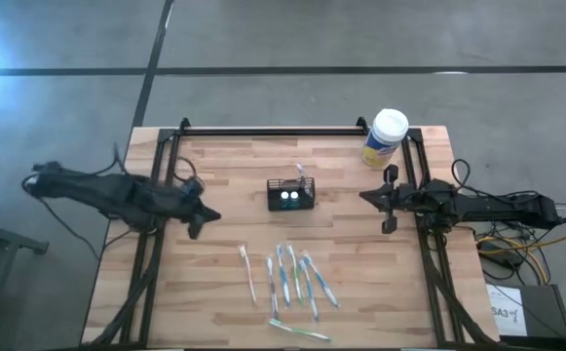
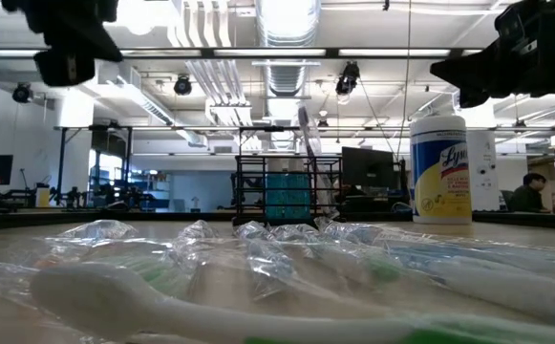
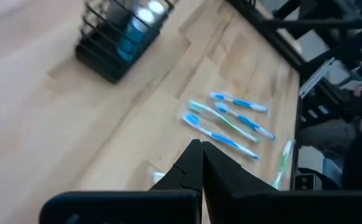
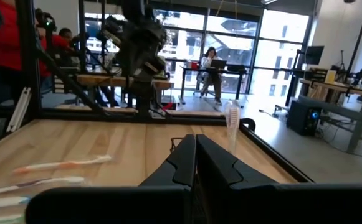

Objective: Pick & Place toothbrushing station
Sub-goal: Put the orange toothbrush into the mesh organizer

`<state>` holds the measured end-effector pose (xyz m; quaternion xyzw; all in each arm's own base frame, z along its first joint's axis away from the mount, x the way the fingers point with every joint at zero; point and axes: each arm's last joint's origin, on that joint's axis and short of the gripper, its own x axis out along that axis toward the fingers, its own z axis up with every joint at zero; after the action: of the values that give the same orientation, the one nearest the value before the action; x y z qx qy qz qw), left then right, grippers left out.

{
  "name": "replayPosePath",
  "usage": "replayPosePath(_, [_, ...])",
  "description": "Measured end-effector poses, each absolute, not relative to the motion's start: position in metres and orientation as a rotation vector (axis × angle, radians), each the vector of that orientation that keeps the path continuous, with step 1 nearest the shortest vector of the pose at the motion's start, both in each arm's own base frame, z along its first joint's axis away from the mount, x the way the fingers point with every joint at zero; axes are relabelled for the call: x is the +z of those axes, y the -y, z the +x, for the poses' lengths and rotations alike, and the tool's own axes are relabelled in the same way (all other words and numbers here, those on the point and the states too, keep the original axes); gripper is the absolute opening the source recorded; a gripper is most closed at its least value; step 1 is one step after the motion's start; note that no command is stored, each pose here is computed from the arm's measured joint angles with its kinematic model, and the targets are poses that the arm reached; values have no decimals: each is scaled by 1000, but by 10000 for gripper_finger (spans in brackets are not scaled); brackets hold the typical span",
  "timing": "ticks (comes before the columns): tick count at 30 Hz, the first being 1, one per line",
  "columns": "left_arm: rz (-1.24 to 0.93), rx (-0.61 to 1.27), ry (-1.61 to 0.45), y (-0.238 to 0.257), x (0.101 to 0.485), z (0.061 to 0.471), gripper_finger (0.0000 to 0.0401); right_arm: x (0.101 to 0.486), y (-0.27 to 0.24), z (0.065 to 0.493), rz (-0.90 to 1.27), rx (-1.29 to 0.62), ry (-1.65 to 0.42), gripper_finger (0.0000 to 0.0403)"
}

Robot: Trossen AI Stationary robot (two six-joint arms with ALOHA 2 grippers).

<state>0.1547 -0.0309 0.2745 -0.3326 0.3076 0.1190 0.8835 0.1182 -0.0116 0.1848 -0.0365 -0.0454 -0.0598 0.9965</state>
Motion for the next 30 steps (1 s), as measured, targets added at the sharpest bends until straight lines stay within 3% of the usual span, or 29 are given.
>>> replayPosePath(9, [-773, 325, -744, 81, 280, 213, 34, 182, 12, 118, -106, -120, 58, 8])
replayPosePath(18, [-769, 375, -911, 107, 251, 261, 109, 183, 12, 118, -141, -123, 70, 8])
replayPosePath(30, [-948, 500, -1115, 124, 198, 283, 182, 182, 12, 118, -150, -122, 52, 8])
